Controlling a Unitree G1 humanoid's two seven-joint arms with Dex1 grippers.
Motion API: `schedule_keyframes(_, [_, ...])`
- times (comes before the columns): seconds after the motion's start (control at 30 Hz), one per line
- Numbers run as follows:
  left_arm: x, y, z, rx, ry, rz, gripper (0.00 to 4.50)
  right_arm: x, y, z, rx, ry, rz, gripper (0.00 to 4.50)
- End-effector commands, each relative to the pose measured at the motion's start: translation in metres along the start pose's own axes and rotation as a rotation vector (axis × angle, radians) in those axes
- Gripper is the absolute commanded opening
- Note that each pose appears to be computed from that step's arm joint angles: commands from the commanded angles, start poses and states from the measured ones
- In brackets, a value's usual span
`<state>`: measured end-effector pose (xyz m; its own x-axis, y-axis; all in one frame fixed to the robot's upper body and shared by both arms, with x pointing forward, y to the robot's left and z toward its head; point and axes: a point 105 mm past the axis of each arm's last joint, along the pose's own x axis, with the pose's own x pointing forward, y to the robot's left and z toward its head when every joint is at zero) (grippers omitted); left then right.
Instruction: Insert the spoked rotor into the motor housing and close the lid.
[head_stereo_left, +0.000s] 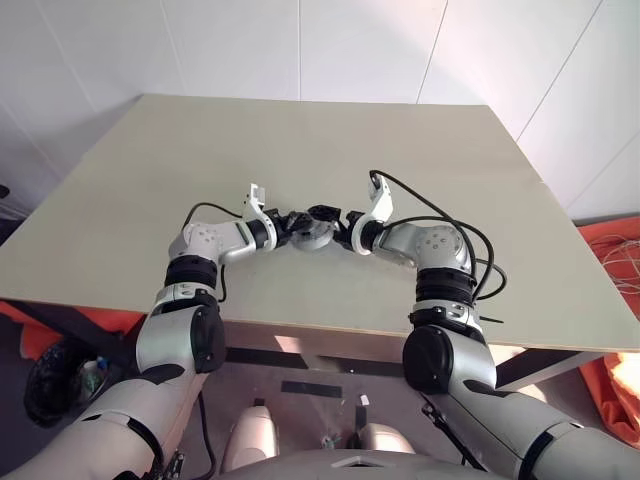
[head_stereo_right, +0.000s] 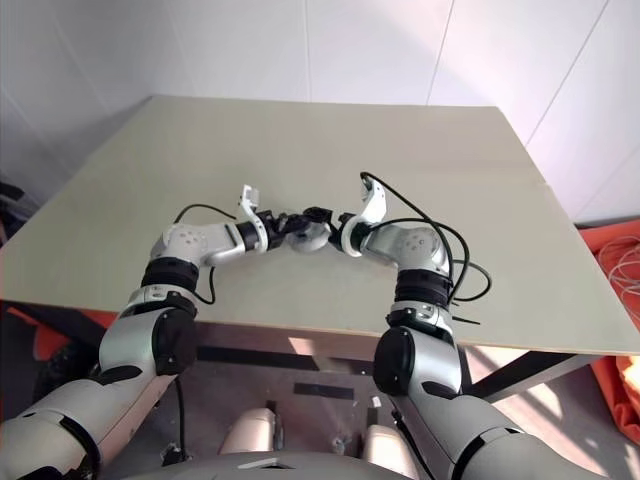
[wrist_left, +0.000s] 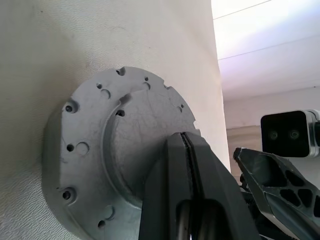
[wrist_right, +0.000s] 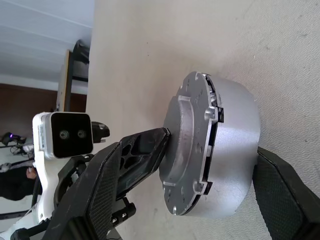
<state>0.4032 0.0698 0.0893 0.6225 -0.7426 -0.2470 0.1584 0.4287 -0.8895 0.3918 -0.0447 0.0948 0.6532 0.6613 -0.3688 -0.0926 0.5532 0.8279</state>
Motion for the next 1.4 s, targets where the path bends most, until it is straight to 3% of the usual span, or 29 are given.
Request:
schedule_keyframes(0.03, [0.003, 0.009, -0.013, -0.009, 0.048, 0.042, 0.0, 0.01, 0.054, -0.004, -0.018, 0.029, 0.187, 3.59])
schedule_keyframes(0.23, [0.003, 0.009, -0.013, -0.01, 0.042, 0.042, 0.0, 0.009, 0.056, 0.0, -0.027, 0.019, 0.193, 1.78])
schedule_keyframes(0.5, [0.005, 0.008, -0.012, -0.007, 0.039, 0.04, 0.0, 0.01, 0.055, 0.003, -0.025, 0.007, 0.186, 1.78])
schedule_keyframes(0.63, [0.005, 0.008, -0.012, -0.004, 0.039, 0.04, 0.0, 0.01, 0.054, 0.005, -0.02, -0.001, 0.181, 1.21])
schedule_keyframes(1.2, [0.003, 0.006, -0.007, 0.011, 0.014, 0.026, 0.0, 0.007, 0.048, 0.022, -0.004, -0.082, 0.163, 1.21])
schedule_keyframes(1.4, [-0.006, -0.012, 0.009, -0.003, -0.061, -0.112, 0.0, 0.004, 0.047, 0.035, 0.055, -0.138, 0.179, 1.21])
